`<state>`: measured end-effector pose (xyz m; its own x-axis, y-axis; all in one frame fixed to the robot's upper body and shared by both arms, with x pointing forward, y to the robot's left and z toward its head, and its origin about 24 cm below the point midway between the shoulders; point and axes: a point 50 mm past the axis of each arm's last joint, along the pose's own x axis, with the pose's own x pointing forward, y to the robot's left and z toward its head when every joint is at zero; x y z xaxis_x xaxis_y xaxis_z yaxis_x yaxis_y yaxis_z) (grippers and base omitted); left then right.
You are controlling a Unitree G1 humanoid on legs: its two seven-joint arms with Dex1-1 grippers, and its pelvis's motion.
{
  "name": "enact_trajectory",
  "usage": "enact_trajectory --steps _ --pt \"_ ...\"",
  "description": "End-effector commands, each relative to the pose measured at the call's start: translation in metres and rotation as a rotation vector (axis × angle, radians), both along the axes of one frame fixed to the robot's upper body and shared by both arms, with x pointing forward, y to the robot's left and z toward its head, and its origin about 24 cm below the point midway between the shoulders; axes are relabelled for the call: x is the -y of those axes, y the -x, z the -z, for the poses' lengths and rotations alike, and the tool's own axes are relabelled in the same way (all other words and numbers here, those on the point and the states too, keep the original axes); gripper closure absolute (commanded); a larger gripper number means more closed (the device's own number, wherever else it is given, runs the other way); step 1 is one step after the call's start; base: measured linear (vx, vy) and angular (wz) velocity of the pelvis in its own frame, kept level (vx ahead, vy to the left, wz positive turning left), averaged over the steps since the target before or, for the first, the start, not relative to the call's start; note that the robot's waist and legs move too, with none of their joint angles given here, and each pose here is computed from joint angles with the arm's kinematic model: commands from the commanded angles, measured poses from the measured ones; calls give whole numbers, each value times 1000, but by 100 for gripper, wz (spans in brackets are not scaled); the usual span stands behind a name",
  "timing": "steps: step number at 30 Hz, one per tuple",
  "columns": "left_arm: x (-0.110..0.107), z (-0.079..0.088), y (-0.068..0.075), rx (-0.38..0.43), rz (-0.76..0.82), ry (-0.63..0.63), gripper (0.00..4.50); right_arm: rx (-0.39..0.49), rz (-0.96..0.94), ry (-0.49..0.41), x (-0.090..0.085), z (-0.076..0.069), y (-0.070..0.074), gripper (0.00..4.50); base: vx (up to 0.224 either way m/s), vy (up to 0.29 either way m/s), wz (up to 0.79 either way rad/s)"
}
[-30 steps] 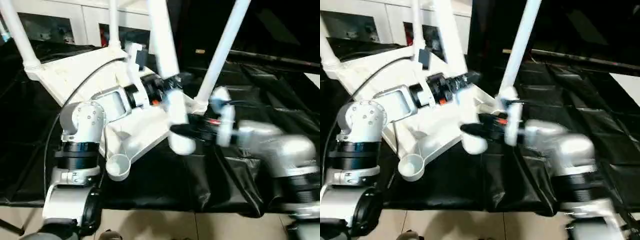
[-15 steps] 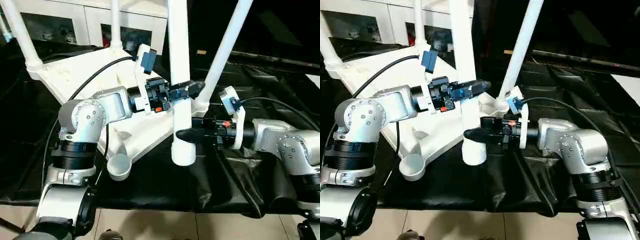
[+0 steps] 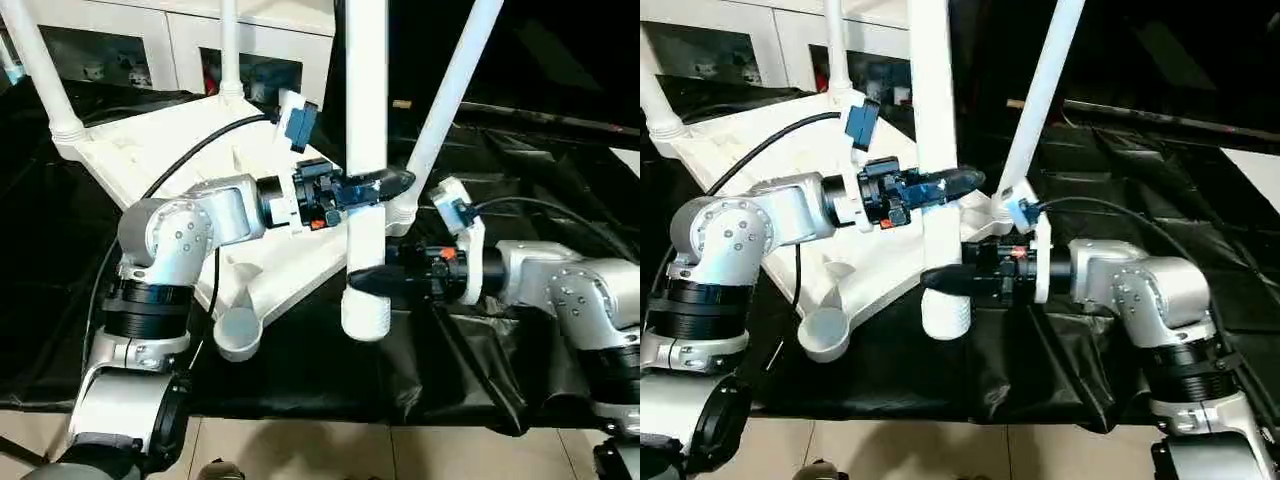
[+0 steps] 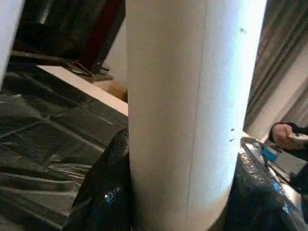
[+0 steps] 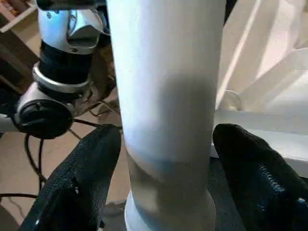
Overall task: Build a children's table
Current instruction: Pick table leg
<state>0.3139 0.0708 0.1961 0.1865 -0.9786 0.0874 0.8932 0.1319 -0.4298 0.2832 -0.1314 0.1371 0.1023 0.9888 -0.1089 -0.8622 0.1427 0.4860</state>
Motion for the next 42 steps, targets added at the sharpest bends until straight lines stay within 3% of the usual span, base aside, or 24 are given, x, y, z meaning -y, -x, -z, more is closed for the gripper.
enact_trajectory --steps 1,7,8,22,33,34,37,42 --pt "7 -9 5 49 49 -2 264 1 -20 4 0 -1 3 111 0 0 0" --pt "10 -7 5 53 61 -9 264 -6 -28 3 -1 -1 3 111 0 0 0" --pt "10 -7 5 54 61 -9 264 -8 -33 4 -2 0 3 139 0 0 0" --pt "10 -8 3 58 57 -3 264 -23 -64 14 -4 5 9 246 0 0 0" --pt "11 -7 3 64 47 -3 264 -2 -39 1 -5 5 6 254 0 0 0" --pt "12 -7 2 61 31 -1 208 2 -34 -4 -5 5 6 254 0 0 0" --pt "9 -11 -3 33 0 64 192 23 0 -24 -5 3 2 254 0 0 0" --pt "0 -30 -14 104 -172 336 151 117 204 -131 -6 -1 -14 257 0 0 0"
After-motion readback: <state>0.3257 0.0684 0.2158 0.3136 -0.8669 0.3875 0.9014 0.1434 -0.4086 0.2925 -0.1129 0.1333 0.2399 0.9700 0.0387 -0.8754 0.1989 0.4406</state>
